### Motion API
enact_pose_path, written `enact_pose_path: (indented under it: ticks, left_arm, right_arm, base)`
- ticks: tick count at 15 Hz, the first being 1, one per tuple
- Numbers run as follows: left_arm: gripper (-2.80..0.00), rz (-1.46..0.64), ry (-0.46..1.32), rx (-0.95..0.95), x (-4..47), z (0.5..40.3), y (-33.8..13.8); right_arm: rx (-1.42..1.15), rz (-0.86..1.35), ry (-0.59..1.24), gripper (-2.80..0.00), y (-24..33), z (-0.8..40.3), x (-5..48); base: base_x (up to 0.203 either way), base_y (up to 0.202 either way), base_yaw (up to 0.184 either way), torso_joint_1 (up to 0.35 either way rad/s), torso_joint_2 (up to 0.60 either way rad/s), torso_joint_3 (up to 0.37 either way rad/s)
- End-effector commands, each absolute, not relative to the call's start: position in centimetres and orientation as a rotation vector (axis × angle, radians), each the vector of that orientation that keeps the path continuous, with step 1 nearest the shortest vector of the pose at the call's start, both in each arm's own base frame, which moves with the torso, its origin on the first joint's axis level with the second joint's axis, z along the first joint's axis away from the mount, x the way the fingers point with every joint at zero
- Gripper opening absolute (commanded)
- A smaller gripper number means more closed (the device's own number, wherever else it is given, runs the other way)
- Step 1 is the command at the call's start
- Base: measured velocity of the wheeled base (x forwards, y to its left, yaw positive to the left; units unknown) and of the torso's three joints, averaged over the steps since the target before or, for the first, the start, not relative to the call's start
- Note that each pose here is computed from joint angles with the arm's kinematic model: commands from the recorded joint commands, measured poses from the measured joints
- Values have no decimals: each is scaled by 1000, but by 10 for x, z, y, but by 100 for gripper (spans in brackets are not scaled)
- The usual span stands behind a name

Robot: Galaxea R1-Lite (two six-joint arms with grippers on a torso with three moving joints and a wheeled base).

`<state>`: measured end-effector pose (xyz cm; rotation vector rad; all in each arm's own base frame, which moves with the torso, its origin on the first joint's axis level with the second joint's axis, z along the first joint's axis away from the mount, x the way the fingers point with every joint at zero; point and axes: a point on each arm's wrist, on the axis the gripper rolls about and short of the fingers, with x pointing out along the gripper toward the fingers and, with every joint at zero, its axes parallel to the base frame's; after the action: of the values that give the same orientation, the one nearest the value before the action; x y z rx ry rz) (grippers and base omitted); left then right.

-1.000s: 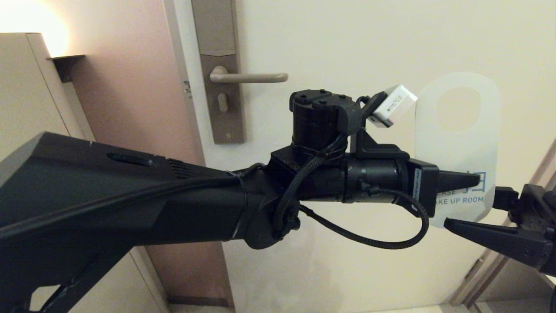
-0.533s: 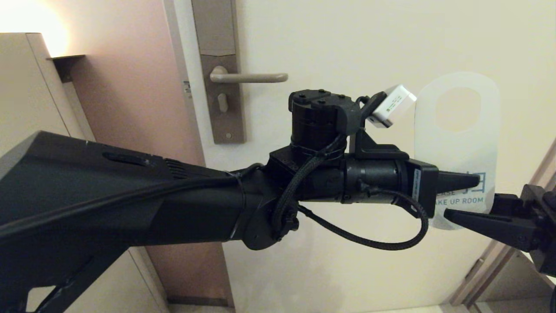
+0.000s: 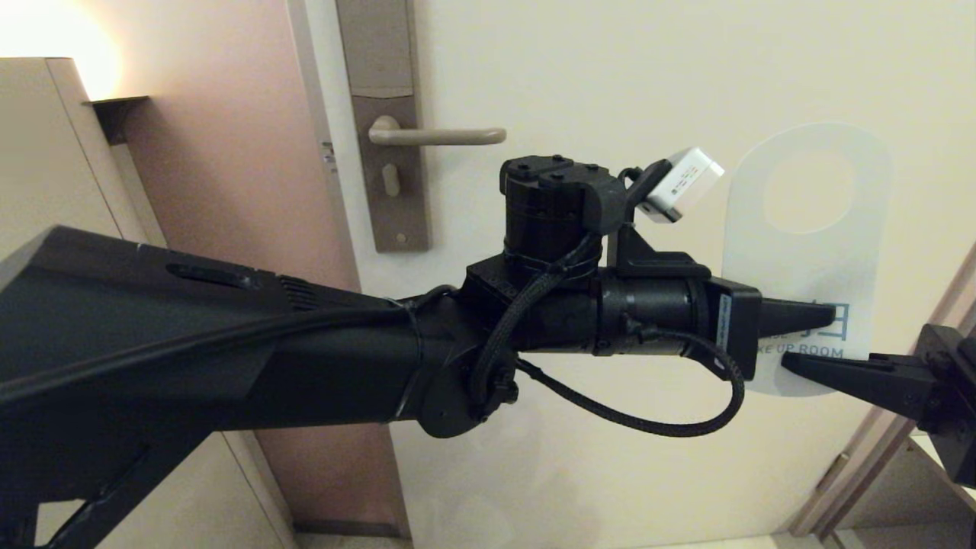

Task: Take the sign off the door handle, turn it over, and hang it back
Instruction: Hand it to the other hand

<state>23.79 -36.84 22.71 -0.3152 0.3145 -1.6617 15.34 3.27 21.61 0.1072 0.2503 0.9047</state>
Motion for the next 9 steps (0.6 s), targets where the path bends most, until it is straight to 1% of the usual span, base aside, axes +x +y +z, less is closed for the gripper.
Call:
enact_pose_path:
  ticks: [1,5,6,7,9]
  left_arm:
    - [-280,-1667,315,-317,238,227,-369]
    - [-280,-1667,314,-317,238,227,-369]
    - [-121,-1666,316,-317,238,227,-369]
    - [0,-1665,317,-317,238,226,-369]
    - [0,-1666,319,-318,238,226,-369]
  right_arm:
    - [108,908,252,-280,33,216,154]
    - [108,908,251,-280,33,216,154]
    - [108,908,251,-280,33,216,154]
    - [109,908,253,-280,33,215,154]
    - [110,908,258,-280,33,214,154]
  base:
    - [0,0,0,0,0,0]
    - [0,0,0,0,0,0]
    - [0,0,0,0,0,0]
    - [0,0,0,0,0,0]
    - [0,0,0,0,0,0]
